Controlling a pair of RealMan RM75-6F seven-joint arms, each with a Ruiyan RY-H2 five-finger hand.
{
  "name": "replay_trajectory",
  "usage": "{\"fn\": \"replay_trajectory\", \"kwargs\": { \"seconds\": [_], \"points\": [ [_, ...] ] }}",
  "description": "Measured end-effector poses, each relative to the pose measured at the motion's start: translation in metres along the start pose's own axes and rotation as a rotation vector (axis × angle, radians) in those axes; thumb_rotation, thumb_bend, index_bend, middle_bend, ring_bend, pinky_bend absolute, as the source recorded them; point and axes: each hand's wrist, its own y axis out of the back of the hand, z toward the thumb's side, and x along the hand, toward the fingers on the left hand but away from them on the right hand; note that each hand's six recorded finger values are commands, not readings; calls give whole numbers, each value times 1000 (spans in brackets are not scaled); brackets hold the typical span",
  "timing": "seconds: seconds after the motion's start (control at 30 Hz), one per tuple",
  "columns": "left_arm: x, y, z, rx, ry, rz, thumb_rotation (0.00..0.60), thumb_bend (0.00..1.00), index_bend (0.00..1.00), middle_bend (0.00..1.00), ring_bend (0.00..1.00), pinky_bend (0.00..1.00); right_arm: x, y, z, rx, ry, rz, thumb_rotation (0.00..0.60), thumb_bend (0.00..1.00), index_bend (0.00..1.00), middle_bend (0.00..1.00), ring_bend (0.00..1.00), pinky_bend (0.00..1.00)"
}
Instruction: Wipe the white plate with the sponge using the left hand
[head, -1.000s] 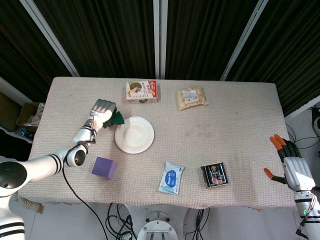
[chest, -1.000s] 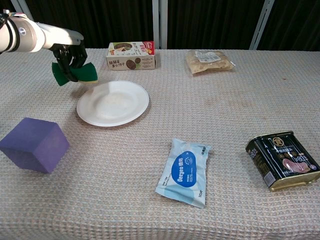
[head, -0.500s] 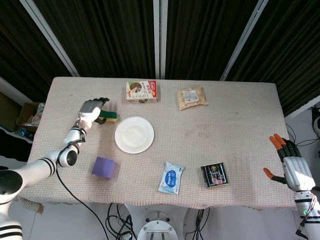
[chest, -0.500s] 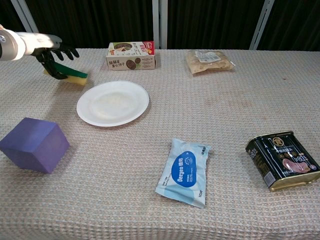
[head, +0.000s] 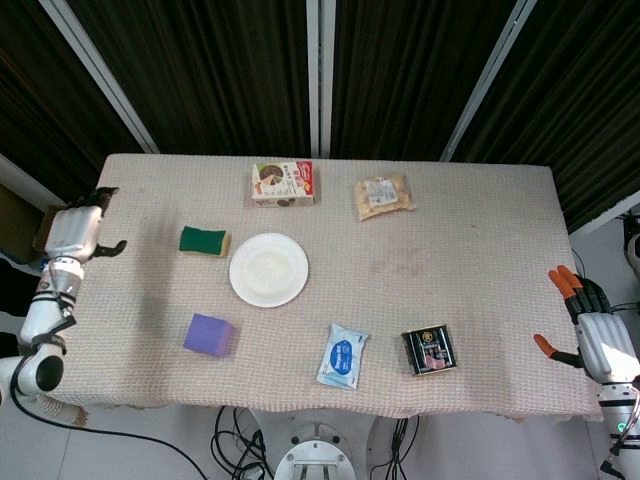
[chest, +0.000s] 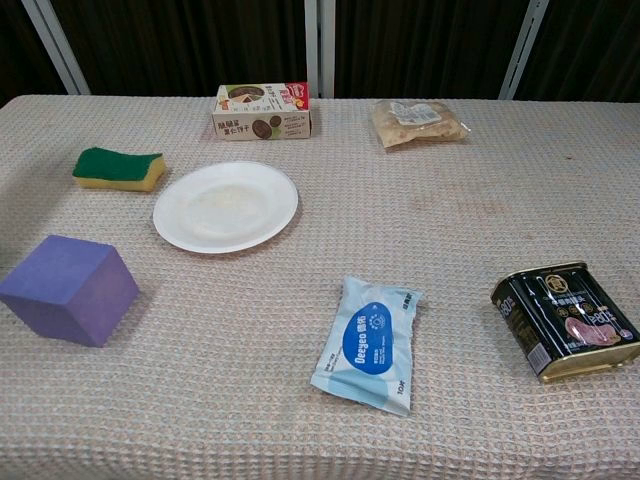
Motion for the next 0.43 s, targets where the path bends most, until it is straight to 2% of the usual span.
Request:
{"fn": "replay_trajectory", "kwargs": {
  "seconds": [0.1, 0.23, 0.3, 0.43],
  "points": [
    [-30, 5, -30, -3, 29, 76, 600, 218, 139, 101, 120, 165, -2, 5, 1, 5, 13, -5, 600, 146, 0, 41, 0, 0],
    [-73, 7, -56, -20, 40, 161, 600, 214, 144, 107, 120, 165, -2, 5, 6, 1, 28, -6, 600, 146, 0, 41, 0, 0],
    [-102, 4, -66, -28, 43, 193, 600, 212, 144, 108, 120, 164, -2, 2, 9, -3, 35, 0, 600, 146, 0, 41, 0, 0],
    [-143, -6, -69, -47, 38, 210, 600, 206, 145, 109, 120, 164, -1, -2, 13, -7, 44, 4, 600, 146, 0, 41, 0, 0]
  ]
}}
